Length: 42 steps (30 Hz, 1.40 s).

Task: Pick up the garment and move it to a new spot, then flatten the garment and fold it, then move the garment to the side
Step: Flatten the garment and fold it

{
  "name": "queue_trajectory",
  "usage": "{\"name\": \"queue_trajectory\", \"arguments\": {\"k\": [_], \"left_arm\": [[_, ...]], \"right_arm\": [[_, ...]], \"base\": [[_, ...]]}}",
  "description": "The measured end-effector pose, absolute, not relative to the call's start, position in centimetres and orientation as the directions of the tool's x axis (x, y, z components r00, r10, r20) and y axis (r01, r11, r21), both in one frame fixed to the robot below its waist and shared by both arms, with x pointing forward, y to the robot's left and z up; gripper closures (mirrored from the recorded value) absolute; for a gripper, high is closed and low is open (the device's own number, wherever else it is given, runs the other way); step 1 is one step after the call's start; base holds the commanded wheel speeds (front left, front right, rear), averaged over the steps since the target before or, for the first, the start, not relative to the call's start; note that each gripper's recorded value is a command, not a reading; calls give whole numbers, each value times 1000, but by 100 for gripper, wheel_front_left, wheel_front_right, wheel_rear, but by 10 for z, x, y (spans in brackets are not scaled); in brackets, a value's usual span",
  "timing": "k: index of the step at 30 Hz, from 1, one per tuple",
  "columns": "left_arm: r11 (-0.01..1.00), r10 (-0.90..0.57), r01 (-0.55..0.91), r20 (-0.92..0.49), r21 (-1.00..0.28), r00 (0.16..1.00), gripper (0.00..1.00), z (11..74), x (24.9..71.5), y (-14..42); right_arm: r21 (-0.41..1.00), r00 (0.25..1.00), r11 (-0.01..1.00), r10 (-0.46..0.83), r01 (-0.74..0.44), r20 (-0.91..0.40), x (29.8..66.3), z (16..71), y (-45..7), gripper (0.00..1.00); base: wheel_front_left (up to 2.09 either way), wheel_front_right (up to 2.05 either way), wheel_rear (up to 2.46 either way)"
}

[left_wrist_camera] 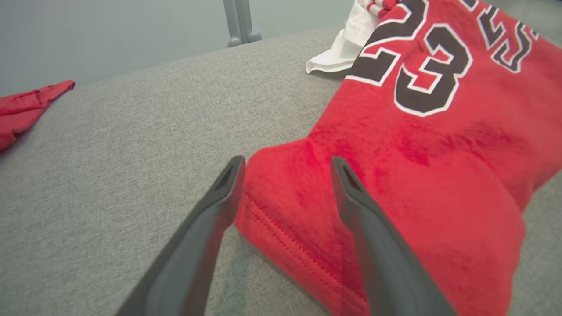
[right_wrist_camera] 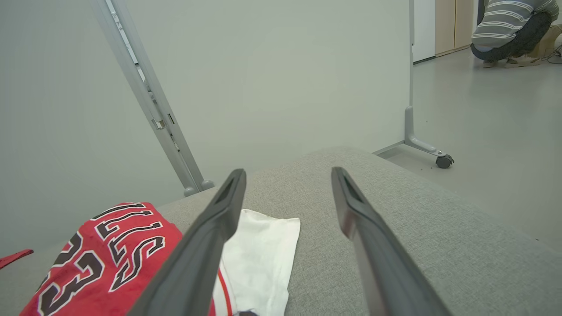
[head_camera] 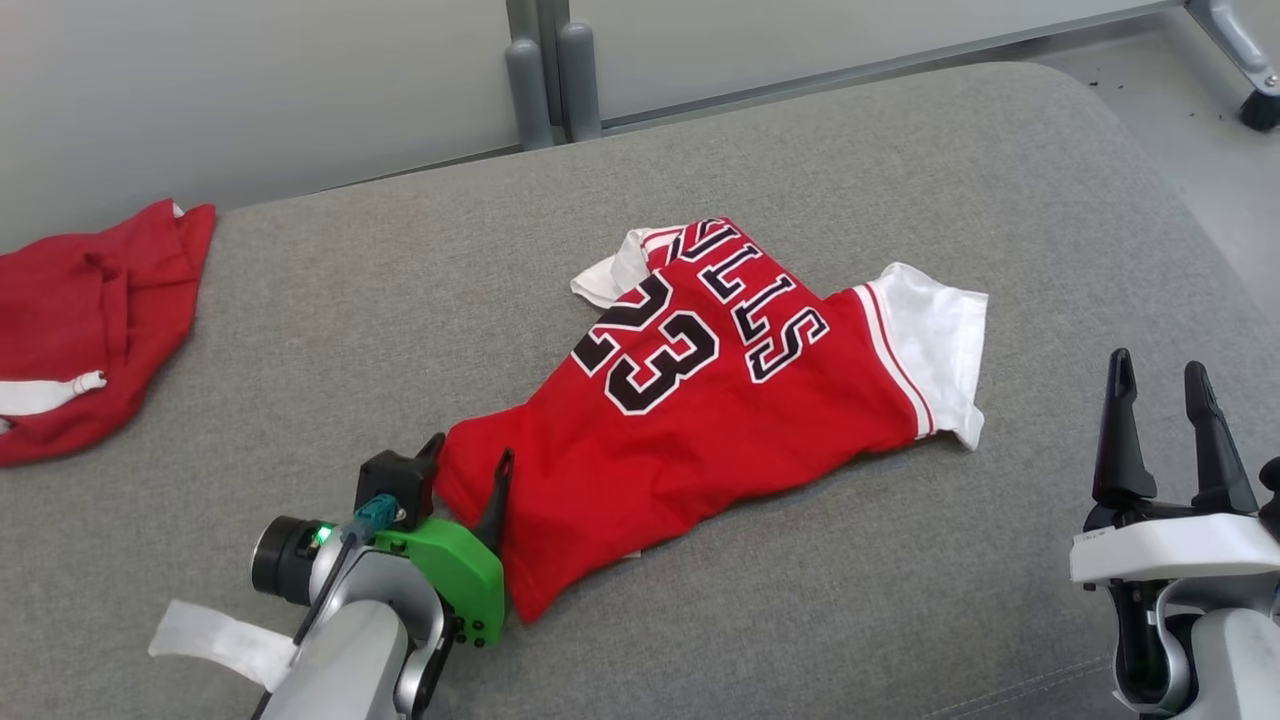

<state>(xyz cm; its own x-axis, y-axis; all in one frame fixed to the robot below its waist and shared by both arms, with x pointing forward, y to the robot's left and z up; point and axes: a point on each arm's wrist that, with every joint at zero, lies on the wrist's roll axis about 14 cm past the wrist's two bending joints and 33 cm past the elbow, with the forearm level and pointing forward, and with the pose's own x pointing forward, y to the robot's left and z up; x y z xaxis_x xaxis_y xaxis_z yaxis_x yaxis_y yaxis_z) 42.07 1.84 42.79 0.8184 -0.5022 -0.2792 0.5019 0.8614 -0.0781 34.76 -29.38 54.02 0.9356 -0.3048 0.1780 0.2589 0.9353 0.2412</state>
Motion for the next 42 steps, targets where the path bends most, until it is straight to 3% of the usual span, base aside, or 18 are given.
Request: {"name": "queue_trajectory", "arguments": {"k": [8,9,11,13,14,22,32,42], "left_arm": [[874,-463,483,-390,-53,796,0,403,435,23],[875,-461,482,-404,-56,790,7,399,434,23],[875,-460,480,-421,-64,782,58,392,431,22],[875,-461,478,-423,-72,780,96,390,431,22],[876,-460,476,-421,-74,781,100,389,431,22],[886,-457,459,-306,-68,835,100,410,444,22],[885,-463,465,-66,18,884,100,487,480,14],[851,-525,507,178,138,832,100,566,467,-12]], "right_arm": [[224,934,936,-312,271,174,346,539,-297,0],[217,934,938,-310,271,176,347,540,-297,0],[207,935,940,-308,271,175,348,540,-296,0],[201,936,942,-305,269,177,350,540,-296,0],[195,936,944,-302,268,178,352,540,-296,0],[172,948,958,-259,227,188,365,543,-283,0],[169,967,975,-176,145,185,378,542,-256,0],[174,966,977,-158,123,204,380,548,-249,0]], "base": [[0,0,0],[0,0,0],[0,0,0],[0,0,0],[0,0,0],[0,0,0],[0,0,0],[0,0,0]]}}
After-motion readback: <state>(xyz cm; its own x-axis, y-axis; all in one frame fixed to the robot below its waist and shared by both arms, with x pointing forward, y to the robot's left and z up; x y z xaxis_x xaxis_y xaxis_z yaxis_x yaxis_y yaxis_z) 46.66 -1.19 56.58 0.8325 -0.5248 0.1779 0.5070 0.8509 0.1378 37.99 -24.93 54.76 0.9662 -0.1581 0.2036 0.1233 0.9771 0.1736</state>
